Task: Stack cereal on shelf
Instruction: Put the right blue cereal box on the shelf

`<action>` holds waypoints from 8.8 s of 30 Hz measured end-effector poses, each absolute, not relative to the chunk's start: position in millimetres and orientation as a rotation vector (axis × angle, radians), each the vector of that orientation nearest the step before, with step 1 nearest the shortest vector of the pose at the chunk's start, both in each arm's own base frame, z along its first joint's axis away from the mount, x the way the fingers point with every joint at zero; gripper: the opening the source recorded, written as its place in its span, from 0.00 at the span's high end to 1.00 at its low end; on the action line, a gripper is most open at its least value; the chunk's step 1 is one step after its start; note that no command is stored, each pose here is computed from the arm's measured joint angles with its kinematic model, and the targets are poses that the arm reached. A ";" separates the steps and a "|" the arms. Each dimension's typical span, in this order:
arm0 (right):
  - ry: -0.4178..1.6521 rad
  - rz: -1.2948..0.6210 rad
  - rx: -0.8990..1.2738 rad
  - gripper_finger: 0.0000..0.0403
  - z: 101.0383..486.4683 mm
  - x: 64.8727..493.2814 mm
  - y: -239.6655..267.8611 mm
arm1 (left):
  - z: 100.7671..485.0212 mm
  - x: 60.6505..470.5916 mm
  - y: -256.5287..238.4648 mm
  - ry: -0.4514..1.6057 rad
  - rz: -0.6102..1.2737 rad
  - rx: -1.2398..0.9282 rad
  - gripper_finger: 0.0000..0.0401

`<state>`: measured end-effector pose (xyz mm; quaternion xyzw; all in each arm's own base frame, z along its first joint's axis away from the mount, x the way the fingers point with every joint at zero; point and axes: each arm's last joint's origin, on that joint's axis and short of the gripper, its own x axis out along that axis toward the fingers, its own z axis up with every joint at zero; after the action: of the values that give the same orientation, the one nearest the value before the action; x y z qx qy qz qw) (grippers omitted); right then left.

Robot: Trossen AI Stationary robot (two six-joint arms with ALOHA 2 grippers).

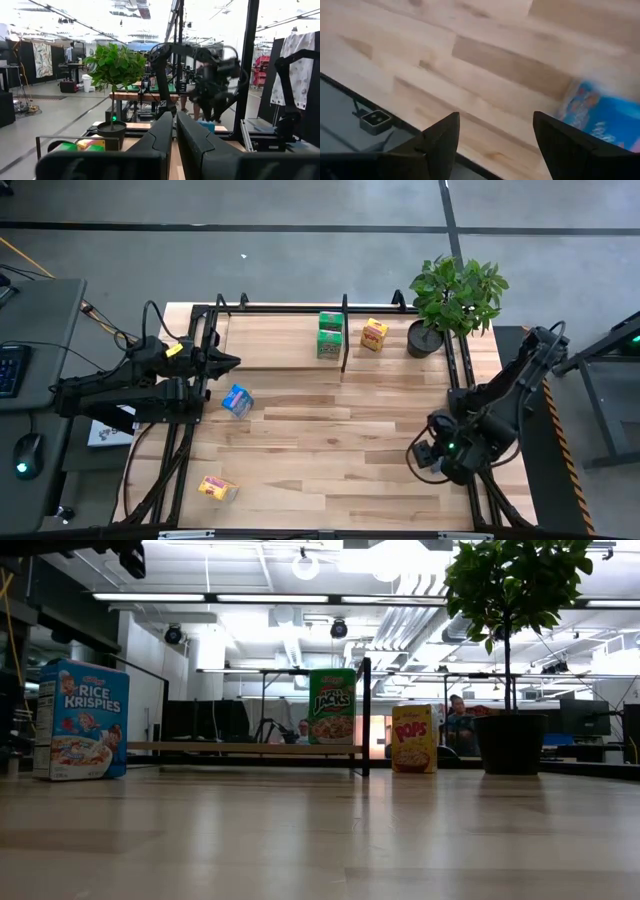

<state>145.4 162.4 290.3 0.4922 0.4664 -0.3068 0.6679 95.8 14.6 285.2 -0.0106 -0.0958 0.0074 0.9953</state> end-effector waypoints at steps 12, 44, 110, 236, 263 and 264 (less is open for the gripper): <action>1.273 -1.095 1.063 0.39 317.7 132.3 160.1 | 285.3 95.8 15.1 -0.193 0.032 -0.022 0.95; 1.276 -1.237 0.878 0.39 257.6 142.1 181.3 | 290.9 93.9 15.4 -0.213 0.035 -0.137 0.95; 0.104 -0.120 0.324 0.69 347.6 271.3 70.5 | 285.7 94.4 15.7 -0.143 0.050 -0.165 0.95; 0.861 -0.598 -0.140 1.00 237.8 479.3 -89.4 | 273.2 95.2 16.0 -0.015 0.065 -0.204 0.95; 0.795 -0.501 0.121 1.00 237.8 483.2 -84.4 | 273.2 95.3 16.0 -0.015 0.065 -0.204 0.95; 0.780 -0.519 0.125 1.00 238.6 483.9 -84.2 | 273.2 95.3 16.0 -0.015 0.065 -0.205 0.95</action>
<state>483.9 -84.2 238.6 0.0601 0.3755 -0.2498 0.8905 95.3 16.0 273.2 -0.1021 -0.0075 0.0324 0.9942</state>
